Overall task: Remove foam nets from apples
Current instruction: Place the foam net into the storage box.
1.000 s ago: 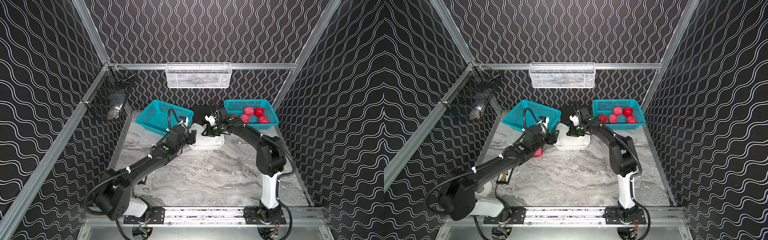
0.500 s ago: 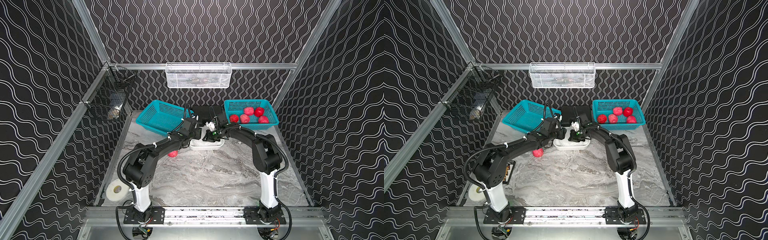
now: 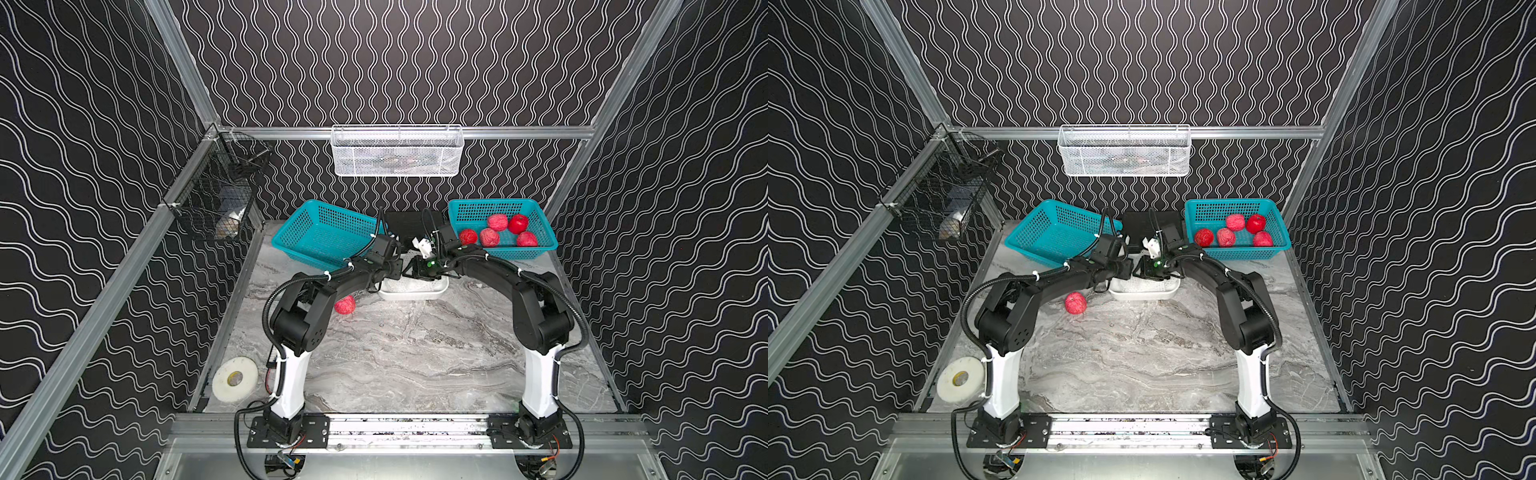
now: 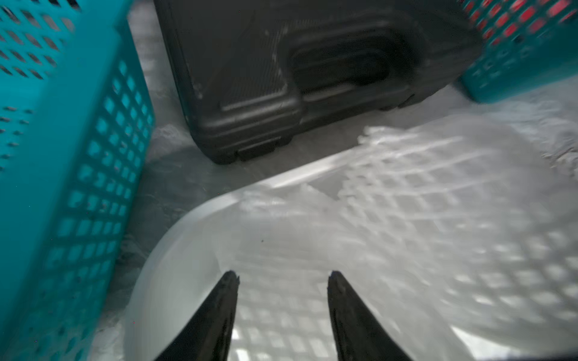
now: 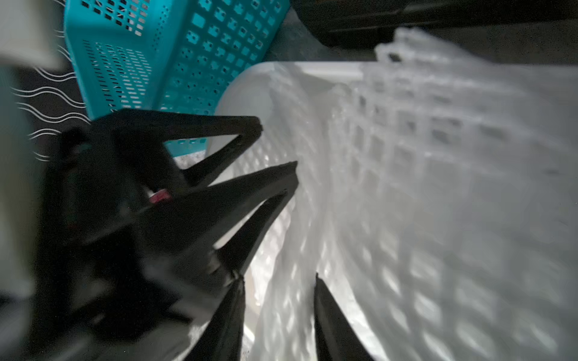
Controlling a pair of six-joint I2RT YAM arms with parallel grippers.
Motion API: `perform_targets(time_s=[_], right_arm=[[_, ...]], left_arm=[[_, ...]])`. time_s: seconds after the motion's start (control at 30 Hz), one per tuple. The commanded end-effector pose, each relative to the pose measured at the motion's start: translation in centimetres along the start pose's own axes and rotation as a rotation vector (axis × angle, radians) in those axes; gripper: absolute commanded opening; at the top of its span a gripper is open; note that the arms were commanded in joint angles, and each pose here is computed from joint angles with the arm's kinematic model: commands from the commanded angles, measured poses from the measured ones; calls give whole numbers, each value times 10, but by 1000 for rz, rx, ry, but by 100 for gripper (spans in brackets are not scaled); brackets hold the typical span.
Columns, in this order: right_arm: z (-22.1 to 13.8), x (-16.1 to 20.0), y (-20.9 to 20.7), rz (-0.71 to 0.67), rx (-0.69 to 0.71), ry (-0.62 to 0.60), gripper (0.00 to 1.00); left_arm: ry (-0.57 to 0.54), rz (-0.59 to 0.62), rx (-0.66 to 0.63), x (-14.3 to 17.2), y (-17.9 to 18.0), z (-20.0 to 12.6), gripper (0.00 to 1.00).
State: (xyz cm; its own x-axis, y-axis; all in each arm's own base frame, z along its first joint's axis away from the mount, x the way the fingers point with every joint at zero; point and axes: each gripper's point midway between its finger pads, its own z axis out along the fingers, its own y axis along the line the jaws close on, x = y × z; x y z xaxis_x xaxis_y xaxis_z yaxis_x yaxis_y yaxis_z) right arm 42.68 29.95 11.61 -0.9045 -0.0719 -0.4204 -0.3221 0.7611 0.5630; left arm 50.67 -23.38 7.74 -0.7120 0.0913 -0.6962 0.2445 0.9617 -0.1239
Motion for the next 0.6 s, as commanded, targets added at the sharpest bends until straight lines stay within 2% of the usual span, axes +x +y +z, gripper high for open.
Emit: perform_targets(time_s=[0.0,0.1,0.3,0.47,0.57], right_arm=[[-29,-21,29,-90,-67,-105,61],[-54,-24,47,-125,-106,-151,100],[-113,-22,73,-191,-141,-319,100],[-144,-18,62,-208,-77,-504,100],[-158,-25,40,-79,5,-631,100]], left_arm=[[49,31,-1,10,1,7,52],[67,36,-2,13,1,11,54],[105,47,-1,22,1,21,56],[130,48,-2,27,1,29,57],[128,50,-11,28,2,29,58]])
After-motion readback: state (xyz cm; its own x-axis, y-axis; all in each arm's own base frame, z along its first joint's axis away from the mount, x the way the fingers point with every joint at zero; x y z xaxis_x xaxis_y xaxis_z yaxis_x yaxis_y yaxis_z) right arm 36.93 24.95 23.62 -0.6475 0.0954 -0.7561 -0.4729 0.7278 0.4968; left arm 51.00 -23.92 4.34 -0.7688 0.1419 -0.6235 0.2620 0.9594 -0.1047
